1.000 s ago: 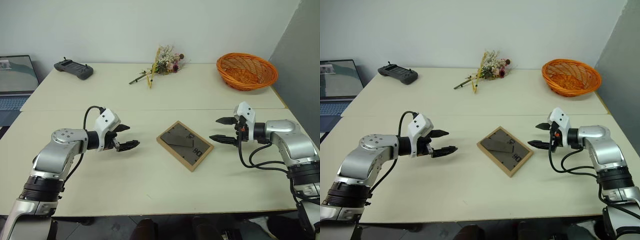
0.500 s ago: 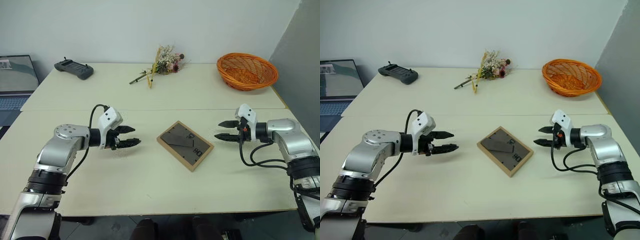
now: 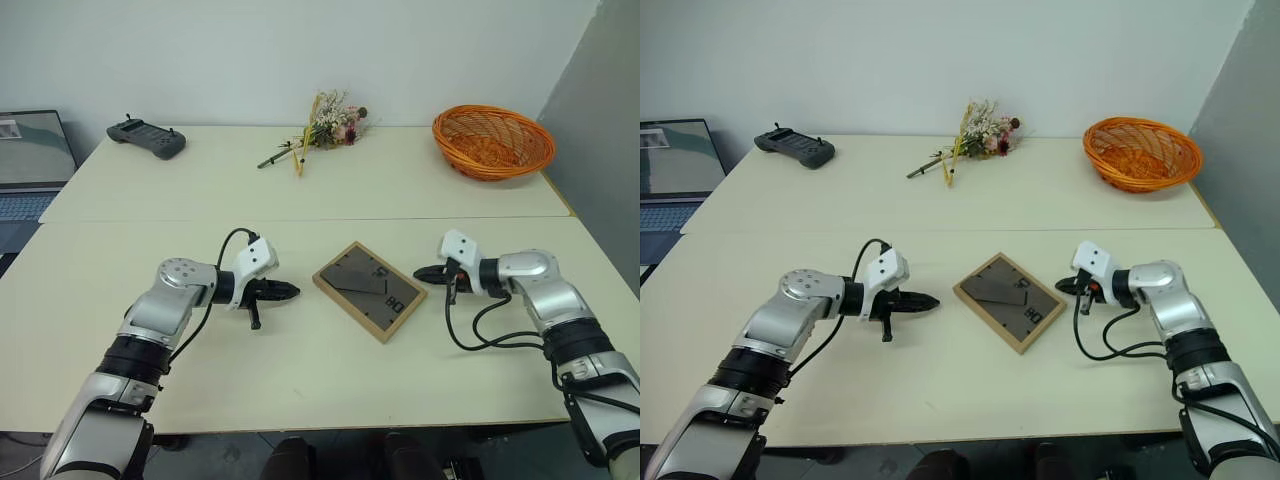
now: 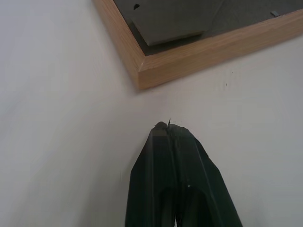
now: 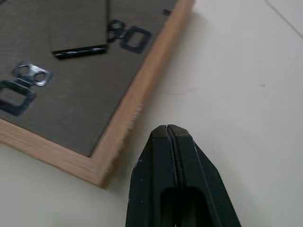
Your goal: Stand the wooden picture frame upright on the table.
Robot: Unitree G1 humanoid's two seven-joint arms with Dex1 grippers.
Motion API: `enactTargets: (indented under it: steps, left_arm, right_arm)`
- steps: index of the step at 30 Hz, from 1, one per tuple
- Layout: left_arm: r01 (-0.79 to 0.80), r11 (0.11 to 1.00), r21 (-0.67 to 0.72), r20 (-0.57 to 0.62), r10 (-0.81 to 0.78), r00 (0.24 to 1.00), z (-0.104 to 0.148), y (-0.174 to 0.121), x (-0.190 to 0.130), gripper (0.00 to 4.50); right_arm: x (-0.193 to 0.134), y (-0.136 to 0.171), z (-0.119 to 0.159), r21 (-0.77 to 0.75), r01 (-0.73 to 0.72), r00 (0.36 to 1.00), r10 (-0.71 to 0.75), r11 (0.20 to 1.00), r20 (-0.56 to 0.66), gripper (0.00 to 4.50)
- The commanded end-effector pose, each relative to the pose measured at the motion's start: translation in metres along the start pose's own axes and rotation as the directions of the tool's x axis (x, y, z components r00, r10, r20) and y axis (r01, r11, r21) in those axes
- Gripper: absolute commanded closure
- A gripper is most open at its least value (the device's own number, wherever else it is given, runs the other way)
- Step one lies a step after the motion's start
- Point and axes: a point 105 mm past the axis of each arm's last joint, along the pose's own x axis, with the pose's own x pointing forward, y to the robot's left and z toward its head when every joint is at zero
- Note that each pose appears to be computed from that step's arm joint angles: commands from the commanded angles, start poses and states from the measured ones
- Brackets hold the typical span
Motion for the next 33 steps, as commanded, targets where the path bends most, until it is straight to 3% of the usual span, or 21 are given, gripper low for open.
enactTargets:
  steps: [1,9,21,26,29,33]
  left_arm:
    - [-0.012,0.998,0.065,0.014,0.012,1.0,0.014,0.006,0.01,4.46]
    - [-0.011,0.996,0.09,0.002,0.01,1.0,0.019,0.013,0.02,4.46]
    - [-0.073,0.994,0.08,-0.021,0.075,0.997,0.016,0.027,0.019,4.46]
    - [-0.052,0.997,-0.061,0.016,0.053,0.998,0.015,0.024,-0.001,4.46]
    - [0.079,0.958,-0.274,0.04,-0.071,0.997,0.005,0.007,-0.024,4.0]
    - [0.195,0.812,-0.55,0.127,-0.15,0.98,0.008,-0.007,-0.044,3.08]
  right_arm:
    - [0.0,0.021,0.021,-0.085,-0.09,0.995,0.093,0.992,0.036,4.5]
    - [0.012,0.053,0.037,-0.095,-0.151,0.986,0.157,0.984,0.06,4.5]
    - [0.017,0.042,0.028,-0.033,-0.082,0.996,0.083,0.996,0.044,4.5]
    - [0.011,0.02,0.023,-0.036,0.002,1.0,-0.001,0.999,0.028,4.5]
    - [0.009,0.013,0.023,-0.038,0.03,0.999,-0.028,0.999,0.032,4.5]
    - [0.009,0.014,0.024,-0.04,0.027,0.999,-0.025,0.999,0.038,4.5]
